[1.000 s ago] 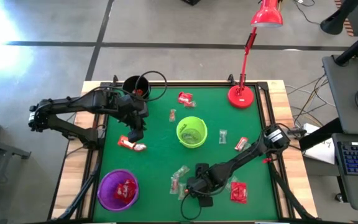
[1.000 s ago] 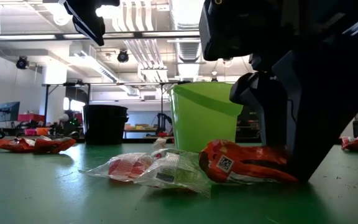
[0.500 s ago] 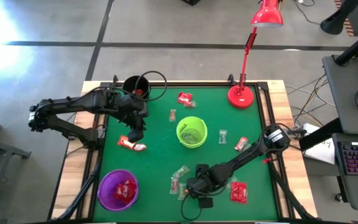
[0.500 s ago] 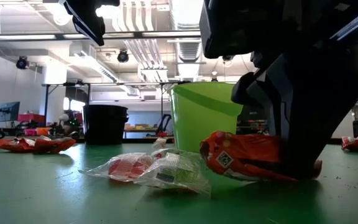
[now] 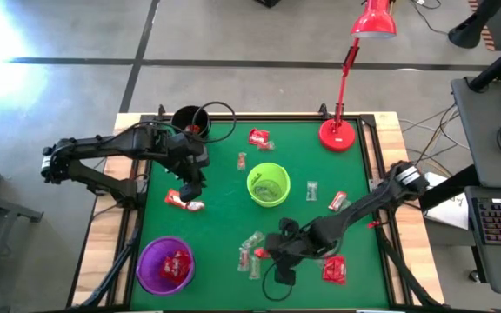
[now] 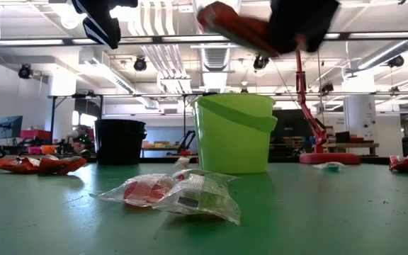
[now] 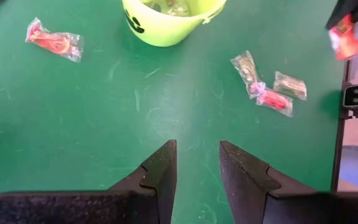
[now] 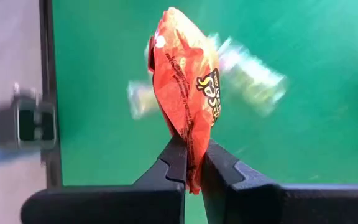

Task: Sort candy
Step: Put the orange chocolate into the black bucket

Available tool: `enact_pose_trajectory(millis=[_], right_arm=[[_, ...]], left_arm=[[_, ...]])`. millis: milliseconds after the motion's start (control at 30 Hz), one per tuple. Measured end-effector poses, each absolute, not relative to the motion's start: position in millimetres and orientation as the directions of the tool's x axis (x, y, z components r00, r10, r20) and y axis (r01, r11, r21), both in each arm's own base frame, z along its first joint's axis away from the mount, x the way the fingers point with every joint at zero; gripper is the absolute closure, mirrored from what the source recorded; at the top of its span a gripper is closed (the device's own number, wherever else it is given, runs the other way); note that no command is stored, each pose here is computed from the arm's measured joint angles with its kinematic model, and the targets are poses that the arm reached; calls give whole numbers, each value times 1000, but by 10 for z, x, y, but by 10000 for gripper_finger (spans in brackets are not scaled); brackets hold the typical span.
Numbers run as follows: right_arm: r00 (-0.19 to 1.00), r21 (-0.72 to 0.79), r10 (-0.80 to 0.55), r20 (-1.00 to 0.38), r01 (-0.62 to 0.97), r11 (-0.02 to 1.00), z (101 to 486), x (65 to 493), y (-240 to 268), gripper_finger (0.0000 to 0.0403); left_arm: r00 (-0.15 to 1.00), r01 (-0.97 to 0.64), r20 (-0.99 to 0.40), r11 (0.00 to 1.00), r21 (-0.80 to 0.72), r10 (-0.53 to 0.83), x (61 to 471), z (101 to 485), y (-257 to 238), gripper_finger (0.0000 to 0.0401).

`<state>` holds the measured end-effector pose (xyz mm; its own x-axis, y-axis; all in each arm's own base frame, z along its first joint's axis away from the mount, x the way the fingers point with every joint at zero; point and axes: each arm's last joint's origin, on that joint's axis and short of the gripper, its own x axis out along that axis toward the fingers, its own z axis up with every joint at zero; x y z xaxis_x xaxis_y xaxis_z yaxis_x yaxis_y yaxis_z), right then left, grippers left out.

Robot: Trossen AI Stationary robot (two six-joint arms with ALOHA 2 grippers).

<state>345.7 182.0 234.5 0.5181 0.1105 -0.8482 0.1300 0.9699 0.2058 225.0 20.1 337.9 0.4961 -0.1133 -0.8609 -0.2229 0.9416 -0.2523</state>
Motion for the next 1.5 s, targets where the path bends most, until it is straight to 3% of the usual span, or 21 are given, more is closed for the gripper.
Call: enact_pose_trajectory(millis=[300,600,933,1500], right_arm=[[677,131,-116,-727,303,944,2787,3450,1419,391],[699,86,-233,-676,390,917,2931,3571,913,391],[762,73,-270,-589,383,921,3069,3700,553,391],[798,53,-271,-538,353,934,3136,3726,545,391]], left_arm=[[491,-189,-863,952,-242,-121,2391,3301,214,298],[571,-38,-813,985,-166,-115,2486,3338,226,298],[747,42,-638,971,-236,-188,2707,3475,224,298],[769,49,-589,941,-335,-250,2744,3508,212,262]])
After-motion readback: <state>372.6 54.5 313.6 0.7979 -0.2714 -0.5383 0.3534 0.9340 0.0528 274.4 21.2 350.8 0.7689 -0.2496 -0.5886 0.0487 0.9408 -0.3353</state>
